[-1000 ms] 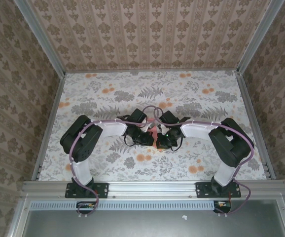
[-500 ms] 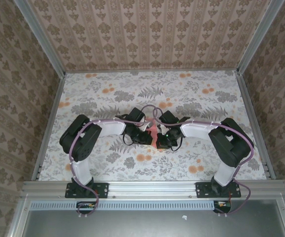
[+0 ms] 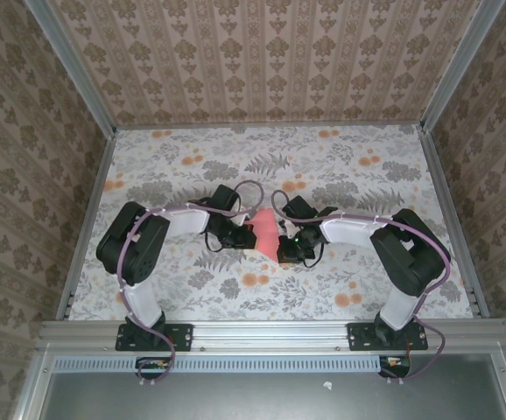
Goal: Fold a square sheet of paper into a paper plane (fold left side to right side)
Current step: Third fold the triangle at the center of the table.
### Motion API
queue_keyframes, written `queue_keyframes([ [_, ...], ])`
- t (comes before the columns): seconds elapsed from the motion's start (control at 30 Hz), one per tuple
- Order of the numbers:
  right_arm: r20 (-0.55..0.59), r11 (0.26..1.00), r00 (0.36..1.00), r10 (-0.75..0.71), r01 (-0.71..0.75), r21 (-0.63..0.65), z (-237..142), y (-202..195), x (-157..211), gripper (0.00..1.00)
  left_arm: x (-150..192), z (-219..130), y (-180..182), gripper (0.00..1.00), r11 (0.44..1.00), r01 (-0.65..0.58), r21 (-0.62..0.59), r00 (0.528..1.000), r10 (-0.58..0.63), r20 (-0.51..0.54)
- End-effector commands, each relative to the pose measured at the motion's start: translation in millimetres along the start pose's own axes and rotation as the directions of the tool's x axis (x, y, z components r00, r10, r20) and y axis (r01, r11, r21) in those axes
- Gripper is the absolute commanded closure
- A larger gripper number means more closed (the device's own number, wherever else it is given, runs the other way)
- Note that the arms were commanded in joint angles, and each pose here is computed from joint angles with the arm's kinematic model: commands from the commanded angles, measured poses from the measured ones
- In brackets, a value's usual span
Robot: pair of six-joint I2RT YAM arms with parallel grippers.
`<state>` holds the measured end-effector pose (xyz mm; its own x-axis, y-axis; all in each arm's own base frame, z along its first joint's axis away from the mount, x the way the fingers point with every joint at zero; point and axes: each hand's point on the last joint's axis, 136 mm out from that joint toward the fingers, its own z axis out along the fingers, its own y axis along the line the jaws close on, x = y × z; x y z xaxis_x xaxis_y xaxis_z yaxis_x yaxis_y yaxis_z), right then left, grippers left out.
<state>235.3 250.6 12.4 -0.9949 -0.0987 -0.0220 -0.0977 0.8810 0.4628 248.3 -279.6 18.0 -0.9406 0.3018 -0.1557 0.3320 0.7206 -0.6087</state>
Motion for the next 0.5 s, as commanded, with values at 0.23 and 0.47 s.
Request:
queue_keyframes([
  [0.23,-0.027,0.999,0.999,0.021,-0.020,0.034,5.9,-14.4,12.5,1.00,-17.6,-33.3,51.2,0.98,0.986,0.046,-0.158,0.997,-0.036,0.070],
  [0.47,0.199,0.988,0.974,-0.105,0.125,-0.089,-40.8,30.4,-27.0,0.71,-22.3,-72.5,28.5,0.82,0.992,0.079,-0.099,0.981,-0.060,0.185],
])
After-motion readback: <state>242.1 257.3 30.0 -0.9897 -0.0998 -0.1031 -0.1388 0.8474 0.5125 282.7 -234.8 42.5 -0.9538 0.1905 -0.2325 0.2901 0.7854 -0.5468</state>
